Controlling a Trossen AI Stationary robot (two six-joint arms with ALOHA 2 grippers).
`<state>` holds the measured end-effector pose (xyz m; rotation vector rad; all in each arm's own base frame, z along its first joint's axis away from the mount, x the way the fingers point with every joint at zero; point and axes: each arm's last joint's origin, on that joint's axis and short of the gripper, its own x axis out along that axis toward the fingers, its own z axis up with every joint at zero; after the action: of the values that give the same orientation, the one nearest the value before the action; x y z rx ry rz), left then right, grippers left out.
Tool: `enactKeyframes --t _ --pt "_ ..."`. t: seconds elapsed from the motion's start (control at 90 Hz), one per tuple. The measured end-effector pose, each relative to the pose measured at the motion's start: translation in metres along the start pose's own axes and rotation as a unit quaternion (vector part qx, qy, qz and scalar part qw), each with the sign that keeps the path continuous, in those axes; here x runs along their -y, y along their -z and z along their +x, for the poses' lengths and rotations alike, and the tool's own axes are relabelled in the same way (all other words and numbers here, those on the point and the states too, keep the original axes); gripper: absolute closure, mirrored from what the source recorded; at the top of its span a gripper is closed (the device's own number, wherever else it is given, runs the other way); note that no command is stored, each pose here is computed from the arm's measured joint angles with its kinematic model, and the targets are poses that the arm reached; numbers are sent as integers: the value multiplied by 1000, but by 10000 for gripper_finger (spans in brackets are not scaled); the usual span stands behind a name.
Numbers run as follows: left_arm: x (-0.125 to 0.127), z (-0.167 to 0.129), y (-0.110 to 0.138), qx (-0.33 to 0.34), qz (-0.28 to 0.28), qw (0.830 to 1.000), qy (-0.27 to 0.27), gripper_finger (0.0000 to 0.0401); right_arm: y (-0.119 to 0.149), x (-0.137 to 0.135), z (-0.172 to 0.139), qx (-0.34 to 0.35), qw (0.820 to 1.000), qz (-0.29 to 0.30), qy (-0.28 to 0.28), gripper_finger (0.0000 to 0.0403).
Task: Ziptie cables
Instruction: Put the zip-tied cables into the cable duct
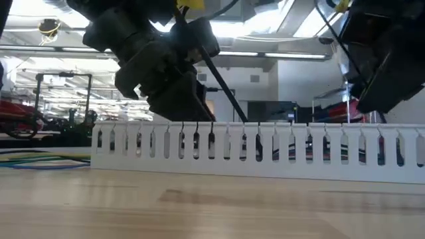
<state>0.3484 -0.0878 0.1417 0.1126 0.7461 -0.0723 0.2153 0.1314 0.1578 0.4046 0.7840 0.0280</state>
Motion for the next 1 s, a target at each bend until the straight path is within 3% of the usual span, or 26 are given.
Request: enactKeyframes --t 0.189,0.489,0.856,1.0 --pt "0 0 0 2 -1 1000 0 258 -9 -3 4 30 999 -33 18 398" --pt "3 -4 -4 17 10 1000 -24 259 -11 -9 37 -11 997 -64 38 401" --pt "-1 -43 -45 128 9 991 -37 265 -12 -9 41 -2 996 -65 53 402" --pt "-3 -42 -43 115 5 993 -26 254 -11 -10 41 -7 999 -25 44 402"
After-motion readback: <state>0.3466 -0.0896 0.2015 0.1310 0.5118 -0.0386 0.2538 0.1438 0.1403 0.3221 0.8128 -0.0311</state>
